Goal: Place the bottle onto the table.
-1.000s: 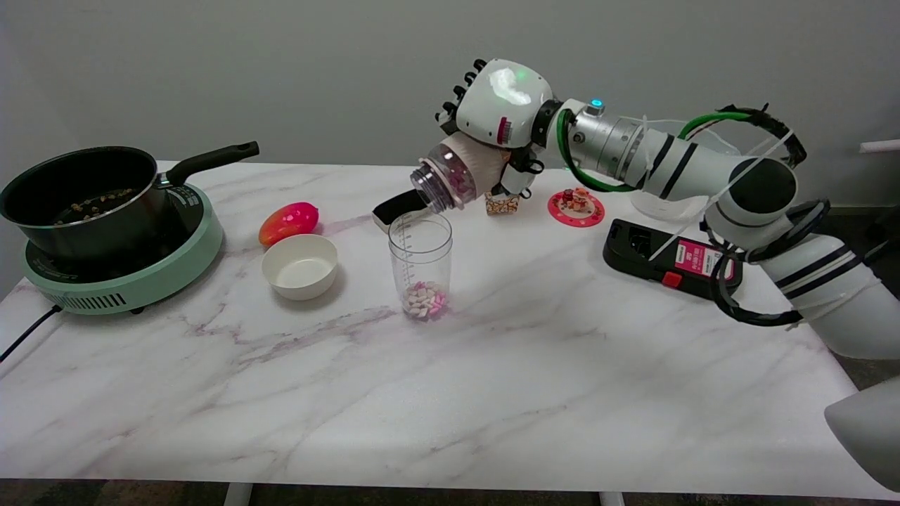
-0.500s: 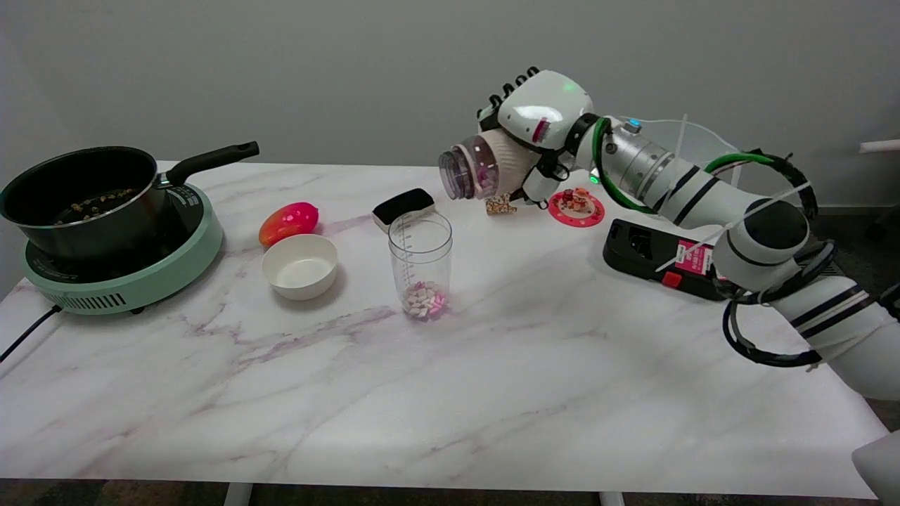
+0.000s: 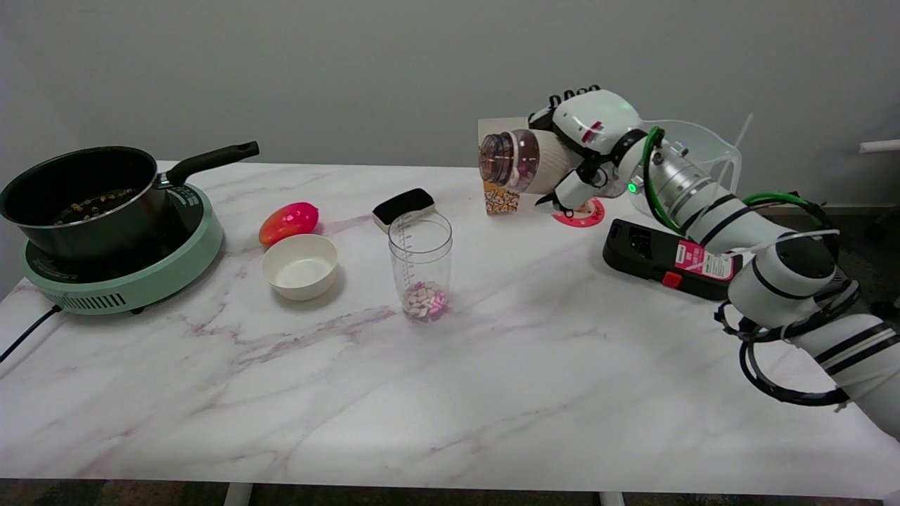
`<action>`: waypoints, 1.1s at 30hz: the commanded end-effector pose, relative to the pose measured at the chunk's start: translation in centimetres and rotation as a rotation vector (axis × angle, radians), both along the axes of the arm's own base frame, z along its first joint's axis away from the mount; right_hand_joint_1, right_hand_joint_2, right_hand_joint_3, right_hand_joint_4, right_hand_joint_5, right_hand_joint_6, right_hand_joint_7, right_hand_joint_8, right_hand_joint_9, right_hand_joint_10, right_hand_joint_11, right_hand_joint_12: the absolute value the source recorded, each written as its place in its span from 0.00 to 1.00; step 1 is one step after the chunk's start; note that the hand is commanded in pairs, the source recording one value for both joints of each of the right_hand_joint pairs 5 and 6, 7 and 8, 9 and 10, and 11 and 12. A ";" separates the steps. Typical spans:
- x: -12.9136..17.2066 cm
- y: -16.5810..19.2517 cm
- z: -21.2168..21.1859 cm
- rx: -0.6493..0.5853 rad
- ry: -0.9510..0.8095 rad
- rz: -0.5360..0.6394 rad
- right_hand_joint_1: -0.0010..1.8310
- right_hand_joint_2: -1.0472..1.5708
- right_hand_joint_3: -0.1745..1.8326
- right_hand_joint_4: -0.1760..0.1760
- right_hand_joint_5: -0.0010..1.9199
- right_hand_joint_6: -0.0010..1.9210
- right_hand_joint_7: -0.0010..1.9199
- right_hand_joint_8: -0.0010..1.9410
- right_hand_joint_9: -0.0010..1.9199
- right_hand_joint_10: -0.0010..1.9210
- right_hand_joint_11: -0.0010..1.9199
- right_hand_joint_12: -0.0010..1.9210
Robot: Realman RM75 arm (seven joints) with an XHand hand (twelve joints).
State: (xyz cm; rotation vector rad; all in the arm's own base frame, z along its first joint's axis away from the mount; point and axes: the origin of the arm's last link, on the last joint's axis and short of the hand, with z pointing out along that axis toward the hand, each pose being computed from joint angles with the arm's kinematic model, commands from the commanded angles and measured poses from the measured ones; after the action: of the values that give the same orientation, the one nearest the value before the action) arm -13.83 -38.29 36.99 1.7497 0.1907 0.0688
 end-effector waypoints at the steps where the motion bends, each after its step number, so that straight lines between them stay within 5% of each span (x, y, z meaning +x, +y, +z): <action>1: -3.7 2.7 4.1 -0.130 -0.329 -0.099 0.70 0.96 0.35 0.50 1.00 1.00 0.88 0.87 0.81 0.80 0.67 0.67; 21: -6.2 2.2 5.3 -0.030 -0.773 -0.057 0.67 1.00 0.30 0.50 1.00 1.00 0.89 0.88 0.82 0.82 0.68 0.68; 33: -9.3 0.9 4.6 0.027 -0.965 0.081 0.67 1.00 0.30 0.50 1.00 1.00 0.89 0.88 0.82 0.82 0.68 0.68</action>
State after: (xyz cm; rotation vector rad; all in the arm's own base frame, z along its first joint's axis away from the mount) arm -19.69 -36.29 41.64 1.6082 -0.3546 0.5767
